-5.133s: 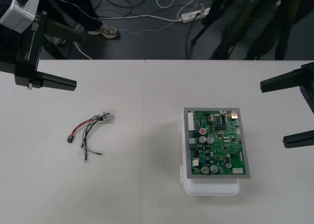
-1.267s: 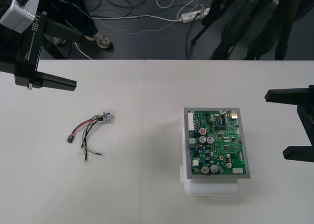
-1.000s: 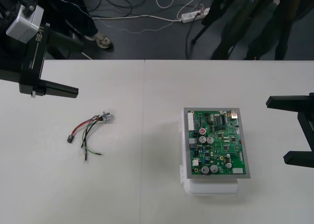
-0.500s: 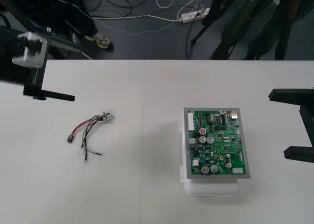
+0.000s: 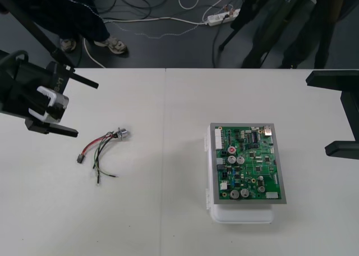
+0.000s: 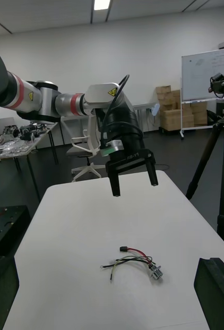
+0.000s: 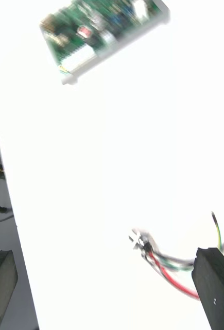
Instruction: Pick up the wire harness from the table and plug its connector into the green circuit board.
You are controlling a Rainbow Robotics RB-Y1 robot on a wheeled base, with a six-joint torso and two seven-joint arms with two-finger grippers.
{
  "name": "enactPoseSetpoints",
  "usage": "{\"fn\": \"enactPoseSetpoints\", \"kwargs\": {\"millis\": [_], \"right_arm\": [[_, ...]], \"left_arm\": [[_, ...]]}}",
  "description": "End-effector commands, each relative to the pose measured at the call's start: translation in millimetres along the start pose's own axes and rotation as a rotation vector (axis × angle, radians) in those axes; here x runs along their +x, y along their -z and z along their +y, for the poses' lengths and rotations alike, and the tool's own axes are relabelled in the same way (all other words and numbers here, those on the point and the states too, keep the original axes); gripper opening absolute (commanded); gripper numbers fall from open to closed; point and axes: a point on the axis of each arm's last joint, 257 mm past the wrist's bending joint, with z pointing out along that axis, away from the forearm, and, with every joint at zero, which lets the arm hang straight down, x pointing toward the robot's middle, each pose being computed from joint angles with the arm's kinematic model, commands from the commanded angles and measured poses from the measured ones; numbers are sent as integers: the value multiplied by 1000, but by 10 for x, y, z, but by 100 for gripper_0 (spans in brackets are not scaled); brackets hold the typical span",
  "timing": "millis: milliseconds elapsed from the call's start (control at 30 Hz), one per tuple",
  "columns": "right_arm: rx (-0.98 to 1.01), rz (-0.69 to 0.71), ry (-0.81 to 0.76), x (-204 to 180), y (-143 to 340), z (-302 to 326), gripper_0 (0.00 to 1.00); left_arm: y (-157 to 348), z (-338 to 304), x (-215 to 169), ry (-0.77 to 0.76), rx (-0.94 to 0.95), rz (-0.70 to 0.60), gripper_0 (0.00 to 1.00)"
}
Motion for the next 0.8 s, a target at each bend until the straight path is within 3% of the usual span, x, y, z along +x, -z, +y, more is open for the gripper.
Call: {"fn": "enactPoseSetpoints", "kwargs": {"millis": [33,533,800], "right_arm": [[-55,-39,57,-80,-126,23,100],[-101,-16,47,-17,-223,77,100],[-88,10,68,49,-229,39,100]], "left_arm": [[92,112,25,-372,39,107,100],[-308,-100,198,-883,166,147,100],[-426,-63,386,-1263,271,199,100]]}}
